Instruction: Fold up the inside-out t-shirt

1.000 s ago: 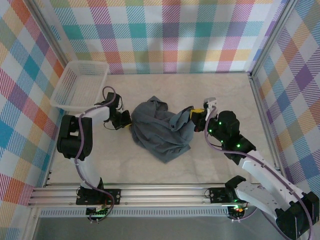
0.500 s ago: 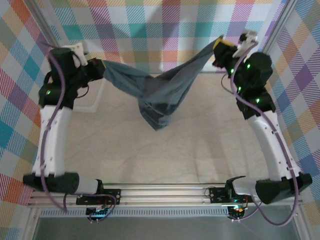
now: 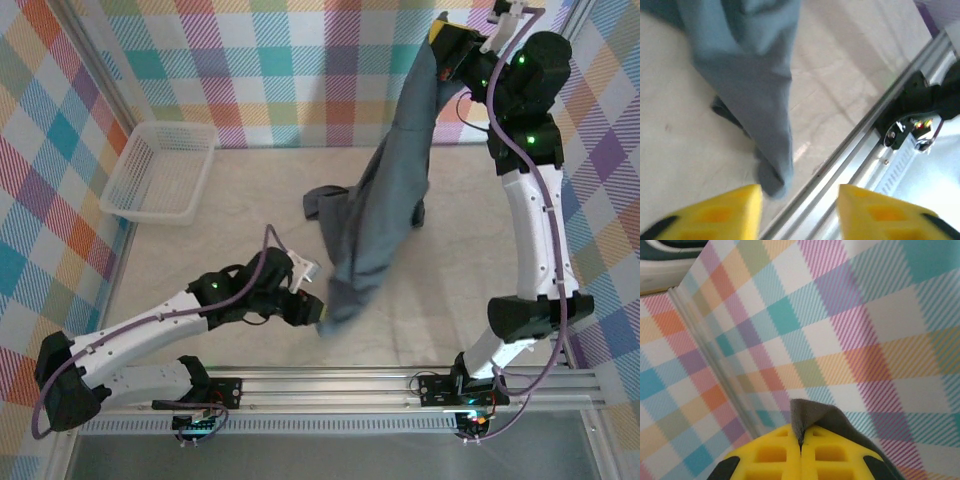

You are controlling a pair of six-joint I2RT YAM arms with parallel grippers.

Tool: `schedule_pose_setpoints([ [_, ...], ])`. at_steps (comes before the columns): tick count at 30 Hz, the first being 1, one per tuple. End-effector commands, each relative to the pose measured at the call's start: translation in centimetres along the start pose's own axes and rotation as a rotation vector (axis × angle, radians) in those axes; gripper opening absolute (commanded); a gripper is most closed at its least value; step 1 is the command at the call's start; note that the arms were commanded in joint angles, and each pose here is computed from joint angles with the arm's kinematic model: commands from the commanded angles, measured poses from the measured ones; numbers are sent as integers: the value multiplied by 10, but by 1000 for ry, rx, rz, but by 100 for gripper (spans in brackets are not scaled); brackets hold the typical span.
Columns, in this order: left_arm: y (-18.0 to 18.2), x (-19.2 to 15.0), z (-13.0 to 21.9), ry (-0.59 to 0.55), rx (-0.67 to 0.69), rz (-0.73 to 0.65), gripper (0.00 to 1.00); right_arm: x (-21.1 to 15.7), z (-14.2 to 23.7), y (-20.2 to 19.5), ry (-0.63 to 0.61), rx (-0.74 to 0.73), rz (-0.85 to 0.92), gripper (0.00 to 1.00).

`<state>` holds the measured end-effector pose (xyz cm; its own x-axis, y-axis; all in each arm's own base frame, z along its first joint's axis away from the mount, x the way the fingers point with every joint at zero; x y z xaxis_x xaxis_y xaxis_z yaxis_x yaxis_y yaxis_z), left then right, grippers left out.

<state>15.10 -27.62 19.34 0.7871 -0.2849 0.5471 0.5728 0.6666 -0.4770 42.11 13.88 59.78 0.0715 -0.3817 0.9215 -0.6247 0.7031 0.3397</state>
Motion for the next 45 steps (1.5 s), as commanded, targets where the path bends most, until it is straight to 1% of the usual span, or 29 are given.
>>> schedule_pose_setpoints([
  [1, -16, 81, 45, -357, 58, -123, 64, -37, 8, 17, 189, 113, -87, 0],
  [2, -5, 96, 56, -410, 116, -104, 65, -53, 12, 13, 232, 99, -109, 0],
  [4, 19, 124, 69, -451, 194, -14, 66, -90, 27, -2, 302, 20, -171, 0],
  [6, 49, 144, 69, -427, 260, 101, 66, -131, 53, -20, 343, -92, -211, 0],
  [8, 80, 158, 55, -351, 323, 213, 66, -182, 92, -44, 360, -243, -256, 0],
  [9, 91, 163, 46, -316, 330, 246, 66, -202, 113, -54, 364, -327, -272, 0],
  [10, 98, 171, 34, -279, 323, 266, 65, -227, 141, -69, 380, -456, -296, 0],
  [11, 105, 178, 21, -248, 327, 277, 65, -251, 170, -83, 399, -594, -333, 0],
  [13, 120, 189, -10, -185, 354, 270, 63, -294, 220, -98, 447, -785, -414, 0],
  [14, 125, 201, -24, -166, 362, 255, 61, -316, 238, -101, 487, -833, -447, 0],
  [17, 147, 224, -72, -122, 393, 213, 60, -369, 276, -98, 619, -905, -545, 0],
  [20, 167, 244, -115, -81, 428, 152, 58, -399, 298, -91, 709, -924, -596, 0],
  [23, 187, 255, -157, -56, 452, 84, 60, -414, 302, -82, 756, -877, -639, 0],
  [26, 209, 263, -184, -46, 510, 44, 63, -416, 296, -73, 770, -815, -667, 0],
  [31, 244, 259, -214, -35, 612, -18, 69, -408, 284, -63, 757, -725, -674, 0],
  [36, 262, 254, -228, -26, 665, -77, 69, -402, 278, -58, 749, -680, -668, 0],
  [37, 263, 254, -230, -27, 667, -85, 66, -402, 277, -58, 749, -676, -671, 0],
  [38, 264, 253, -232, -19, 662, -92, 59, -401, 275, -57, 746, -671, -671, 0],
  [39, 266, 251, -234, -8, 655, -92, 49, -400, 274, -57, 743, -666, -675, 0],
  [40, 267, 249, -234, 4, 646, -86, 30, -399, 273, -57, 738, -663, -680, 0],
  [41, 269, 244, -235, 26, 633, -73, 2, -397, 271, -57, 730, -660, -684, 0],
  [42, 274, 241, -231, 38, 637, -48, 0, -394, 268, -57, 718, -654, -681, 0],
  [43, 279, 240, -223, 43, 637, -17, 0, -390, 265, -56, 705, -645, -671, 0],
  [45, 284, 250, -194, 27, 613, 61, 0, -376, 258, -58, 663, -639, -635, 0],
])
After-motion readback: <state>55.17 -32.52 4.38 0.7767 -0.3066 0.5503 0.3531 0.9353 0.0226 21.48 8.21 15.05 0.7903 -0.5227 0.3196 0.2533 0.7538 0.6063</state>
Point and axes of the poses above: each hand's point on the last joint's axis, 136 mm out from that joint toward the fingers, its own z axis back along the fingers, its own y axis along the line the jaws close on, x = y × z, the point moved 1 cm from there along z, back along the fingers, and after that the axes turned 3 degrees about z, right-handed, at the moved point
